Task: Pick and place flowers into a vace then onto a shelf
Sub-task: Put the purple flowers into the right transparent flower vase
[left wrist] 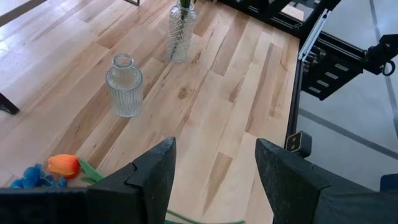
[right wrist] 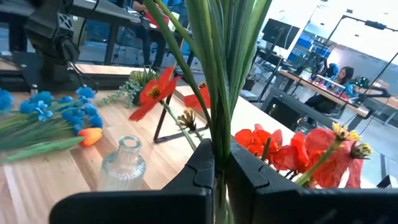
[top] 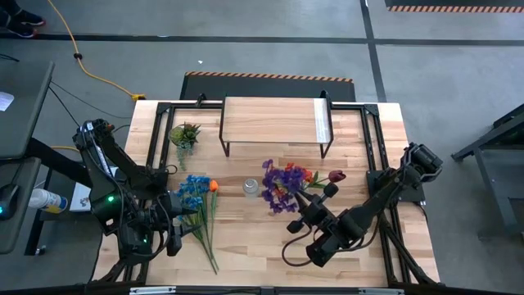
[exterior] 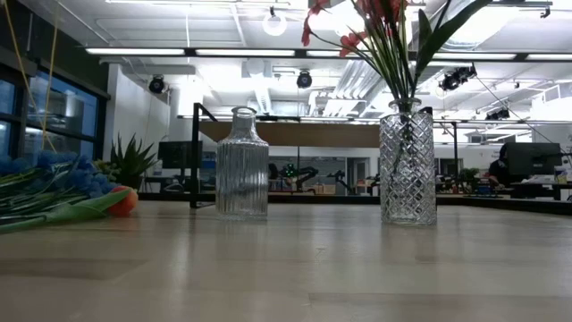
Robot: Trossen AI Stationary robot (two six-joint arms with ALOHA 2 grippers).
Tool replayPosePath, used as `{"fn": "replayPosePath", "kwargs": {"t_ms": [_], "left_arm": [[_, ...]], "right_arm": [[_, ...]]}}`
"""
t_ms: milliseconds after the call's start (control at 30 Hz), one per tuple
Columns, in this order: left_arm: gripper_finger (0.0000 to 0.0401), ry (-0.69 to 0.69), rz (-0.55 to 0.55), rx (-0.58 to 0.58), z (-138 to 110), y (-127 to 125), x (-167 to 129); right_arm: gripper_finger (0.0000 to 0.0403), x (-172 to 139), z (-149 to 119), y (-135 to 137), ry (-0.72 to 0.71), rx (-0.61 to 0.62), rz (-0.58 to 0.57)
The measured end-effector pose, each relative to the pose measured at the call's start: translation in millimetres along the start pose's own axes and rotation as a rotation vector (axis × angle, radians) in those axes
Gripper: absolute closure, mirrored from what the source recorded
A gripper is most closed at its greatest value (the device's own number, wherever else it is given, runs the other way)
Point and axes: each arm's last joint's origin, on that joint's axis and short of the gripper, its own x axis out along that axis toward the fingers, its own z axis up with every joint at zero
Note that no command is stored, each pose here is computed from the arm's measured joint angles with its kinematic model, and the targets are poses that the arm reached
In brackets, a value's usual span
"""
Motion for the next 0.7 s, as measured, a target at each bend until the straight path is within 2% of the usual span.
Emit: {"fn": "replayPosePath", "kwargs": {"t_ms": [333,700], "left_arm": [[0.0148,-0.004,0.004,0.003,0.0,0.3,0.1],[0.0148,-0.001,0.018,0.026,-0.4,2.2,0.0]], "right_arm": [[0.0393,0.3,-3.2,-3.6,0.008,-0.066,-0.004],[0.0393,1.0,-6.7,2.1,0.011,-0.034,-0.001]]}}
